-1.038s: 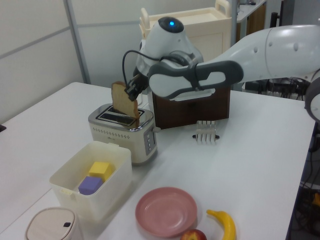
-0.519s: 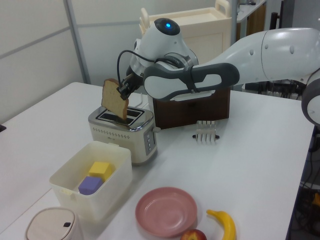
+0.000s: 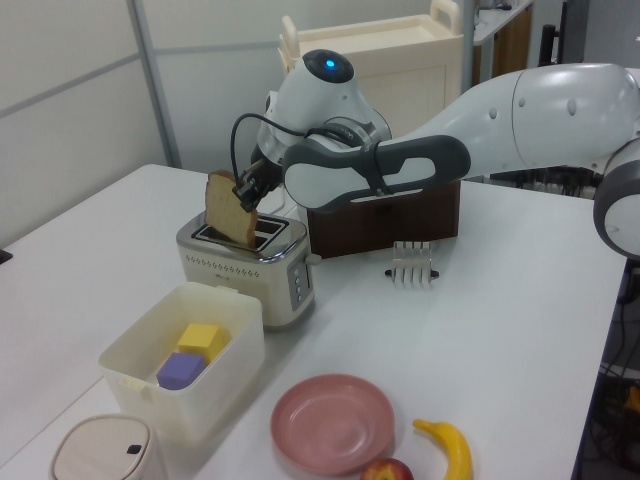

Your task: Put the bread in the toaster

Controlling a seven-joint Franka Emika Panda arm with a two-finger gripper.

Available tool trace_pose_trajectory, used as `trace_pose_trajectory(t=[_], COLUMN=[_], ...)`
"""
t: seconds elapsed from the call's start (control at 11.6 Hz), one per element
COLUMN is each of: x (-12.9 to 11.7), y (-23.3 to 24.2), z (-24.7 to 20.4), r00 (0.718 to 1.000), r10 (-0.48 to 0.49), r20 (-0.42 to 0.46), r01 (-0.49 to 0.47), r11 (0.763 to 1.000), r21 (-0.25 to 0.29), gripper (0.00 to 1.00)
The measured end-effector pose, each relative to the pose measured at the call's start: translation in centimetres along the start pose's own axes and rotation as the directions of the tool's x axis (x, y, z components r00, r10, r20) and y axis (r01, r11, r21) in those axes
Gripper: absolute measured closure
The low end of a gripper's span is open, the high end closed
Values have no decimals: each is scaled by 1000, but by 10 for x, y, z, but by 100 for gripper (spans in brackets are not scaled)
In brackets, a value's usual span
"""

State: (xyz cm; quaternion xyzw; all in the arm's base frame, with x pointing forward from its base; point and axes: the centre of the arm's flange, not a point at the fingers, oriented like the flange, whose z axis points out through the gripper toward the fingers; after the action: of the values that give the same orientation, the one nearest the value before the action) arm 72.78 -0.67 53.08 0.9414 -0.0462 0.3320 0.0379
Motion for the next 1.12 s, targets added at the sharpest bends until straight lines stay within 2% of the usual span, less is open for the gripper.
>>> trace_pose_trajectory(t=[0.09,0.17,0.43,0.52,0.78,0.87,0.95,1.04,1.12], x=[-1,-1,-1,-1,-5,-11,-20,-30,-40], y=[0,0,2,2,4,6,9,11,12], z=[2,2,3,3,-3,-8,-15,-24,-36], r00=[1000,1000,1000,1000,1000,999,993,978,952], r10=[-1,-1,-2,-3,0,4,9,12,12], r20=[3,3,4,4,14,52,120,208,305], r01=[1,1,2,3,0,-4,-8,-10,-10], r11=[1000,1000,1000,1000,1000,1000,1000,1000,1000], r21=[-1,-1,-3,-3,0,-1,-4,-7,-10], gripper=[90,85,40,31,28,22,12,9,0])
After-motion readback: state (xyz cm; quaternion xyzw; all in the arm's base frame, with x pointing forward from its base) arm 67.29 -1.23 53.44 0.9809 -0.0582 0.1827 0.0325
